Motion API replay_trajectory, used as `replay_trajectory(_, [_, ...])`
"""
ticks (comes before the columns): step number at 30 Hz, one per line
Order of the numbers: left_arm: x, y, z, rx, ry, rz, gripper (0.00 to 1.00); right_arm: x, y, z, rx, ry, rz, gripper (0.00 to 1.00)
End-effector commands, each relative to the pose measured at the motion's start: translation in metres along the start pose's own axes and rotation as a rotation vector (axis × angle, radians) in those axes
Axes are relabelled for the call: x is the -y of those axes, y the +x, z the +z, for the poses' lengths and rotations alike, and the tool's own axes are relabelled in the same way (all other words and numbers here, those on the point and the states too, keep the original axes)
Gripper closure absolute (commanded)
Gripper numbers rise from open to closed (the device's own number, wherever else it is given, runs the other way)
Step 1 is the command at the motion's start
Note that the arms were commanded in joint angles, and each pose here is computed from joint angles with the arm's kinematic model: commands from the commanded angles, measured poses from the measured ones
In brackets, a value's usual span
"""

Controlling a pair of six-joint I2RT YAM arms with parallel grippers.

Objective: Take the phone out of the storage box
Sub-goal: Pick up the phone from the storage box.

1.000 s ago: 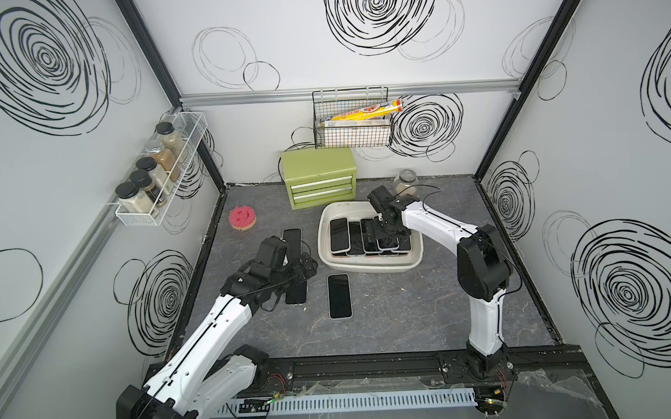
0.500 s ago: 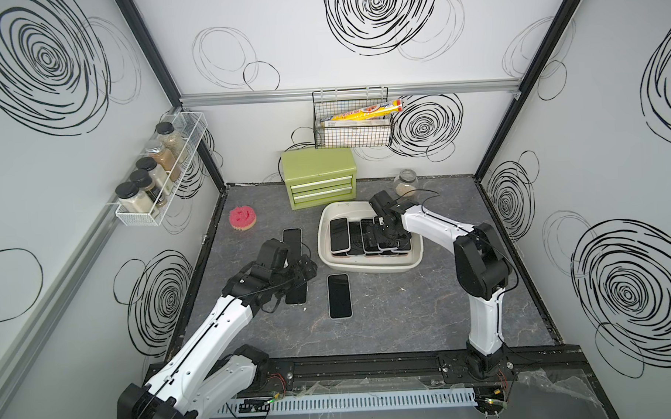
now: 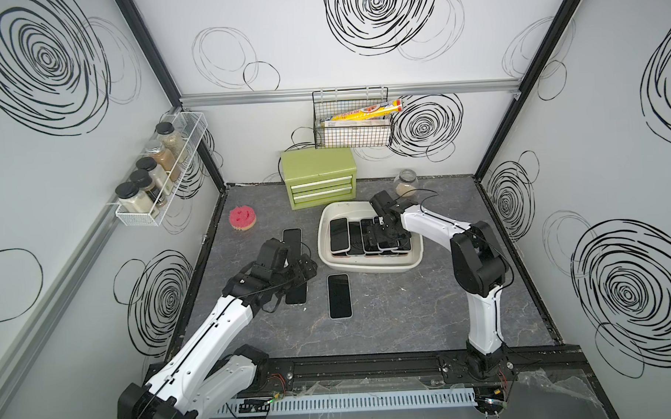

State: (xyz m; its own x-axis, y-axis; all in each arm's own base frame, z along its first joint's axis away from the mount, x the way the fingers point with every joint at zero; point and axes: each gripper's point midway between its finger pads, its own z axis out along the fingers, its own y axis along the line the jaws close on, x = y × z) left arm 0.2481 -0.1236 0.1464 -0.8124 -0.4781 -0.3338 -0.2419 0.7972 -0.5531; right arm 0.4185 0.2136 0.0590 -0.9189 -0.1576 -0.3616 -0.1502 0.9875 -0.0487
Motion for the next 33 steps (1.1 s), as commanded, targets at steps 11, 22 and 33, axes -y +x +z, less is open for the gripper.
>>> replay_trajectory(11, [0.002,-0.008,0.003,0.021,-0.001,0.013,0.01,0.002,-0.013,0.030,-0.047,0.048,-0.028,0.00])
replay_trajectory(22, [0.001,-0.009,0.004,0.023,0.007,0.013,0.01,0.007,0.001,0.034,-0.080,0.046,-0.036,0.15])
replay_trajectory(33, [0.022,-0.013,0.002,0.025,0.099,0.039,0.01,0.004,-0.007,0.020,-0.058,0.021,-0.014,0.45])
